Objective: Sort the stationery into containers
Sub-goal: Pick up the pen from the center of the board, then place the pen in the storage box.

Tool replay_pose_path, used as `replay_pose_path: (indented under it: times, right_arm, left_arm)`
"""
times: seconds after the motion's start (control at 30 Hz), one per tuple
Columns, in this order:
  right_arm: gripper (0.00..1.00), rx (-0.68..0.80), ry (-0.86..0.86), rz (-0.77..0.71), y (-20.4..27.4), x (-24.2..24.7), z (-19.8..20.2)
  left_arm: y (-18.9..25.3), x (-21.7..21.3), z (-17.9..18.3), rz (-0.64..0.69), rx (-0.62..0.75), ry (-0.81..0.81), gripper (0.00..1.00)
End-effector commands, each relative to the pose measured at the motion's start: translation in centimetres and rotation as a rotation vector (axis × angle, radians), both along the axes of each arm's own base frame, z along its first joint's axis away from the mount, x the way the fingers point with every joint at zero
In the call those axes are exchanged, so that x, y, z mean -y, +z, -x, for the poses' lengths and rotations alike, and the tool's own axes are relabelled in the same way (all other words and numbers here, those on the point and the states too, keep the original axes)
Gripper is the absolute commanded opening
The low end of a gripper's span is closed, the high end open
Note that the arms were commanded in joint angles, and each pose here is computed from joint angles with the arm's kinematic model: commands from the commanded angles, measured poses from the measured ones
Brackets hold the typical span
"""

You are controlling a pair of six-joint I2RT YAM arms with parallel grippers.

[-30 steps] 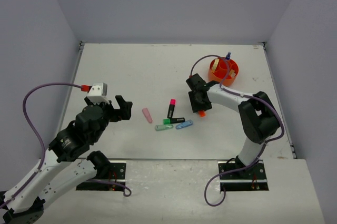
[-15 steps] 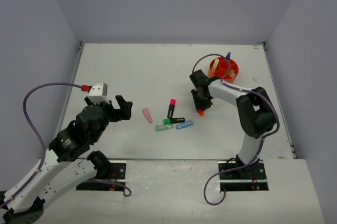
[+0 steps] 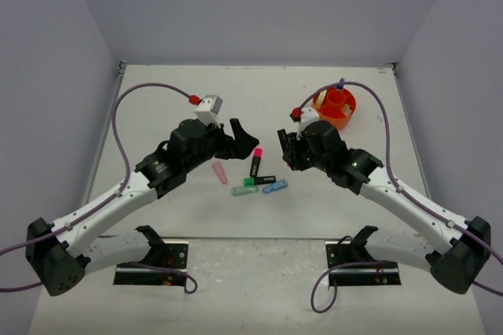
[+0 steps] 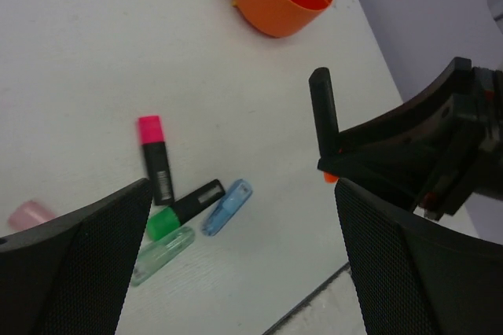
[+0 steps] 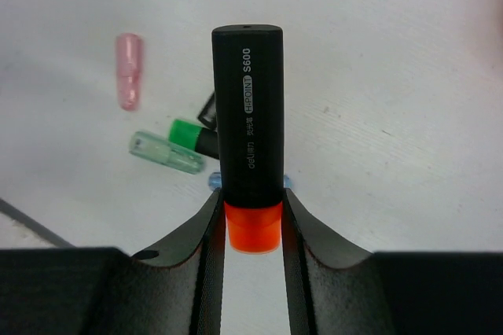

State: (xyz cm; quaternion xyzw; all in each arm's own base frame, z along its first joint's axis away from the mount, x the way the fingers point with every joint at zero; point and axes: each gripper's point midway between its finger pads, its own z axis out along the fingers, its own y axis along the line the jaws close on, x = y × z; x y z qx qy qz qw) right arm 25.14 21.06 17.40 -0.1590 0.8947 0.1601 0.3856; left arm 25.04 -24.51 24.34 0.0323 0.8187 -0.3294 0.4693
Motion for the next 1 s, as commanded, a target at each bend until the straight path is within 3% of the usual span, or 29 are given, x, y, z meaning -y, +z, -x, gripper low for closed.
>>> replay_pose_path:
  times: [0.0, 0.2, 0.3, 0.37, 0.5, 0.7, 0.77, 0.83, 0.9, 0.93, 0.97]
  right_arm:
    - [0.00, 0.085, 0.038, -0.138, 2.6, -1.0, 1.9]
    - [0.00, 0.112, 0.093, -0.235, 4.7, -0.9, 4.3]
    - [0.00, 0.139, 0.098, -0.278, 6.1, -0.6, 5.0]
    - [0.00, 0.149, 0.092, -0.292, 6.6, -0.3, 5.2]
    - [0.00, 0.163, 0.069, -0.281, 7.0, 0.1, 4.9]
    - [0.00, 0.178, 0.036, -0.266, 7.3, 0.8, 4.7]
    - [0.06, 0.190, 0.009, -0.263, 7.4, 1.5, 4.7]
    - [0.21, 0.201, -0.031, -0.262, 7.4, 2.5, 4.8]
    - [0.48, 0.206, -0.085, -0.266, 7.4, 3.6, 4.9]
    - [0.82, 0.215, -0.137, -0.271, 7.6, 4.7, 5.0]
    - [0.99, 0.231, -0.179, -0.270, 7.9, 5.5, 4.8]
  left_arm:
    - [8.3, 7.3, 0.1, 0.332, 0.109, -0.241, 0.99]
    - [9.2, 11.9, 0.5, 0.386, 0.107, -0.334, 0.82]
    - [8.5, 13.6, 0.2, 0.376, 0.083, -0.344, 0.63]
    - [8.0, 14.4, 0.1, 0.371, 0.068, -0.358, 0.57]
    - [7.9, 16.3, 0.7, 0.380, 0.054, -0.415, 0.54]
    - [9.0, 18.8, 1.5, 0.366, 0.072, -0.479, 0.01]
    - [8.8, 19.2, 1.0, 0.344, 0.076, -0.477, 0.00]
    - [9.8, 19.6, 0.1, 0.312, 0.128, -0.468, 0.00]
    - [9.9, 20.1, -1.1, 0.278, 0.155, -0.445, 0.00]
    - [10.1, 20.6, -1.8, 0.249, 0.183, -0.443, 0.00]
    - [9.3, 21.0, -2.4, 0.221, 0.181, -0.438, 0.00]
